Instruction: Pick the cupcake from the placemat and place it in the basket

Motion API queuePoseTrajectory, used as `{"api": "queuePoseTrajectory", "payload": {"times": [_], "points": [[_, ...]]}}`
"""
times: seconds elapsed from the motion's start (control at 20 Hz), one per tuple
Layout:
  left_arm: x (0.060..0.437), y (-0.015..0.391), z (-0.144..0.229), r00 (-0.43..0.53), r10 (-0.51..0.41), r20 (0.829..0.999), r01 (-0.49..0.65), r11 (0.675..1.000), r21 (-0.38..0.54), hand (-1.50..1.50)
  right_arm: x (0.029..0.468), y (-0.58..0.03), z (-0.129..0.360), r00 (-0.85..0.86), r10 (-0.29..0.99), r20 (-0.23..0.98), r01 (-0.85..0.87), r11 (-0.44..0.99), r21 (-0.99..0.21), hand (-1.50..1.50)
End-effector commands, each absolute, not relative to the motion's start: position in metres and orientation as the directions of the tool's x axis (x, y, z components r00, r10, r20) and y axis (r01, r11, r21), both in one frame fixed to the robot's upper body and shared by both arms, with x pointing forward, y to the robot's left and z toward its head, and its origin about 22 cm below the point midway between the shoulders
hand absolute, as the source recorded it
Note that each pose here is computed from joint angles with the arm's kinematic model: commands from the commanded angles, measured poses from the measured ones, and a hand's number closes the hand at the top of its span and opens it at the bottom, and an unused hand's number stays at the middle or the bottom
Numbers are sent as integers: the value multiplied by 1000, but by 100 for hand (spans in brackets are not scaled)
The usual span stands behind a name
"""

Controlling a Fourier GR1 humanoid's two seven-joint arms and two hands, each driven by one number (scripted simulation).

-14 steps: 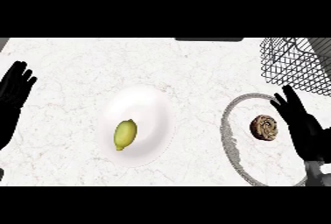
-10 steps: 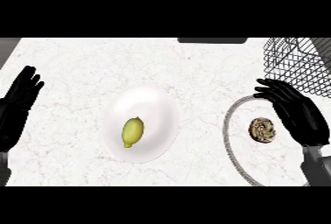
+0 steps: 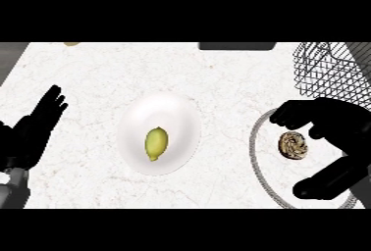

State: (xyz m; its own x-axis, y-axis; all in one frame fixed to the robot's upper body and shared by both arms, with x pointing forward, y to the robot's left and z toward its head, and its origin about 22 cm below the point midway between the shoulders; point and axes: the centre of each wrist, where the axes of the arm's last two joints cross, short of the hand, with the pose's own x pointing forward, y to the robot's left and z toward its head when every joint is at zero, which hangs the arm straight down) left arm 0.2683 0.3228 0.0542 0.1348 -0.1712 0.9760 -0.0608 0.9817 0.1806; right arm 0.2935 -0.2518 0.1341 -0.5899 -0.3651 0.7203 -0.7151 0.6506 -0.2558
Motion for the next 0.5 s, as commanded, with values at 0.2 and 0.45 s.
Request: {"api": "queuePoseTrajectory", "payload": {"times": [0.2,0.45], "points": [[281,331,49,188,-156,970,-64,983,171,0,280,-317,150,-647,-326,690,-711,585,-390,-150],[286,325,45,188,-150,971,-77,983,167,0,270,-343,238,-746,62,663,-562,474,-678,-150]]}}
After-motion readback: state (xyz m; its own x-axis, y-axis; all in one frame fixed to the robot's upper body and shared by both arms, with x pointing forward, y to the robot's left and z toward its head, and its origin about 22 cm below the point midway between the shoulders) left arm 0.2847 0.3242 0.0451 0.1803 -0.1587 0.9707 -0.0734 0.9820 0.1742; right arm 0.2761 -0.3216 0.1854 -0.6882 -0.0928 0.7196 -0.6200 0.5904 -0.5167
